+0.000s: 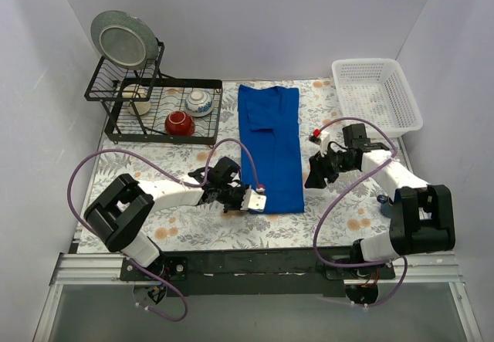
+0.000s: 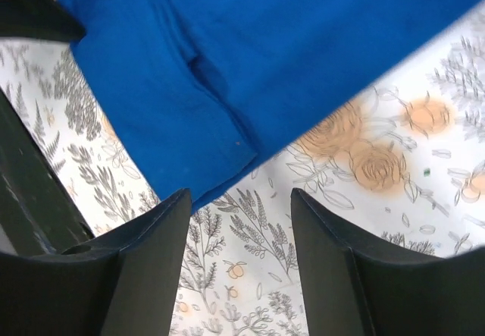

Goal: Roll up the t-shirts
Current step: Roll the T-shirt to the center of the board.

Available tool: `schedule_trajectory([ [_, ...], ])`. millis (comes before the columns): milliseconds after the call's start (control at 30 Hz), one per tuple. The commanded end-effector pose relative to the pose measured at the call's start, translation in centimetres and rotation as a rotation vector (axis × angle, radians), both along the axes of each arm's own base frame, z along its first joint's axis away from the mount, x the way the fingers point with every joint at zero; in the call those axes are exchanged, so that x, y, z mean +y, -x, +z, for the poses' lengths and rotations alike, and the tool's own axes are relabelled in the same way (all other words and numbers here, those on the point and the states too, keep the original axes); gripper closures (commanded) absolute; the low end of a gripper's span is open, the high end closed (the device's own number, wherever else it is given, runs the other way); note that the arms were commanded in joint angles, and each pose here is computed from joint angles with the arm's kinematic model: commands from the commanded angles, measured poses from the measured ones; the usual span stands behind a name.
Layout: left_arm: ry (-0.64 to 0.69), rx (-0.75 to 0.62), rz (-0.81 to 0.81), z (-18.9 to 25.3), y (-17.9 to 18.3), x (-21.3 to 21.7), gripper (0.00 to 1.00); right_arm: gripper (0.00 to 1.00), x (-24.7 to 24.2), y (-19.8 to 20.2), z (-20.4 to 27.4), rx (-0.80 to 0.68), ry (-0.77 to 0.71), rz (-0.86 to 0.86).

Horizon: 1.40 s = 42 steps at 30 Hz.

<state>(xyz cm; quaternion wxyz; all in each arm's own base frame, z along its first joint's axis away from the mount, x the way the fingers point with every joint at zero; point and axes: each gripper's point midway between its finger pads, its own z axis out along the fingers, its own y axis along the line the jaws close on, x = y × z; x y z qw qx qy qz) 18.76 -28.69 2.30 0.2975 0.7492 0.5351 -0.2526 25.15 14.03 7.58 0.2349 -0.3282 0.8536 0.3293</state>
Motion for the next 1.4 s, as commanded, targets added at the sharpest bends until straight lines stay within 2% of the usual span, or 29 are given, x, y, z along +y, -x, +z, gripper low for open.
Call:
schedule_trajectory([
  [0,-0.028,0.207,0.140,0.6,1.2,0.1,1.00,0.35,2.4,1.8,3.1,-0.283,-0.033,0.310],
  [67,0.012,0.288,0.222,1.9,0.5,-0.5,1.00,0.34,3.7,3.3,3.0,-0.414,0.003,0.428],
  [100,0.046,0.382,0.285,2.8,0.7,-1.1,1.00,0.34,3.7,3.4,3.2,-0.481,0.041,0.442],
  [167,0.099,0.449,0.363,4.1,-0.4,-1.3,1.00,0.33,4.8,4.6,2.6,-0.543,0.049,0.499],
  [233,0.163,0.529,0.431,5.8,-0.9,-2.0,1.00,0.31,4.9,5.1,2.4,-0.595,0.076,0.495],
  [300,0.224,0.553,0.470,7.2,-1.8,-2.2,1.00,0.29,5.5,5.1,2.8,-0.655,0.093,0.486],
  [333,0.243,0.598,0.488,8.0,-1.7,-2.4,1.00,0.28,5.6,5.2,2.5,-0.662,0.104,0.481],
  [700,0.331,0.750,0.581,10.0,-3.4,-2.2,1.00,0.27,8.2,6.8,1.6,-0.710,0.104,0.541],
  [767,0.339,0.805,0.611,10.0,-3.9,-1.8,1.00,0.23,8.7,7.1,1.4,-0.704,0.096,0.558],
  [933,0.367,0.820,0.618,10.7,-4.6,-1.5,1.00,0.21,9.4,7.1,0.3,-0.704,0.124,0.570],
  [1033,0.358,0.830,0.621,10.3,-4.5,-1.1,1.00,0.21,9.6,5.7,-0.1,-0.741,0.168,0.540],
  [1133,0.350,0.833,0.627,9.9,-4.5,-0.6,1.00,0.25,9.6,4.7,-0.5,-0.767,0.211,0.531],
  [1367,0.337,0.821,0.625,9.4,-4.7,-0.2,1.00,0.27,9.7,4.4,1.8,-0.829,0.205,0.554],
])
